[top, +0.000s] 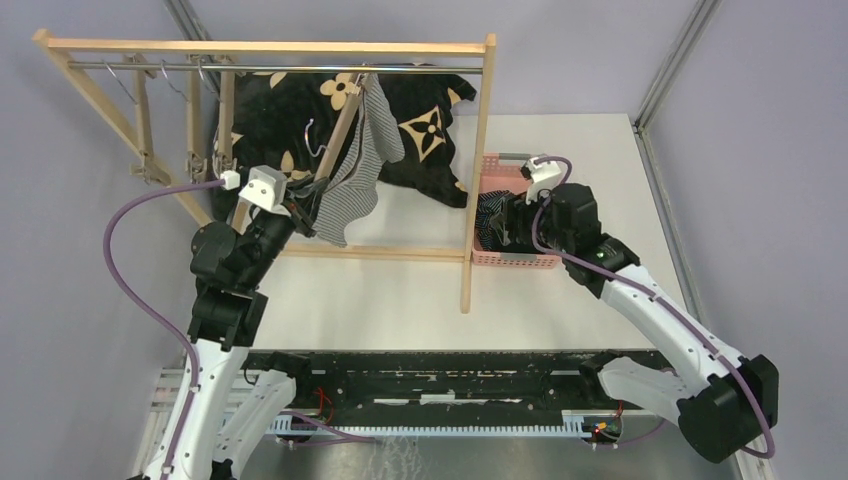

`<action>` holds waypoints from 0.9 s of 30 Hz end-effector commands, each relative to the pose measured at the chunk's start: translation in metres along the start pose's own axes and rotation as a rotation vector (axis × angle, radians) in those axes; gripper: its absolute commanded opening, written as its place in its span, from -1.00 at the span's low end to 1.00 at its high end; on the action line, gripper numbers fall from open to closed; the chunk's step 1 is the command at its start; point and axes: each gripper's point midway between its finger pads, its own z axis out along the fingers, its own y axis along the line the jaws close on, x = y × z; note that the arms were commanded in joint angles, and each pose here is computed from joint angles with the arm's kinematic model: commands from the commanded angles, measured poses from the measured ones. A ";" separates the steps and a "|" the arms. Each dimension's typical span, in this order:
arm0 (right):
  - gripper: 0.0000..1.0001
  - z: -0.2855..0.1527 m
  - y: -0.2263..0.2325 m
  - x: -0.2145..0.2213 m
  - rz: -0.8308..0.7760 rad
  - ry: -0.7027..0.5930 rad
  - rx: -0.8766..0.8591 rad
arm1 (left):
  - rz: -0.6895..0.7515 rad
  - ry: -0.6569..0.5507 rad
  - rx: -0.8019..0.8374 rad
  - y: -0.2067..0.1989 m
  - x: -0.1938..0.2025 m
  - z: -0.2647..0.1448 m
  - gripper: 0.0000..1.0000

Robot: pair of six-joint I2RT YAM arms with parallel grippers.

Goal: Remove the underwear clipped to the hanger

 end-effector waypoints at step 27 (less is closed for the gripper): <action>0.14 0.048 0.059 -0.012 -0.148 -0.016 -0.127 | -0.242 0.127 0.297 -0.076 -0.007 -0.069 -0.95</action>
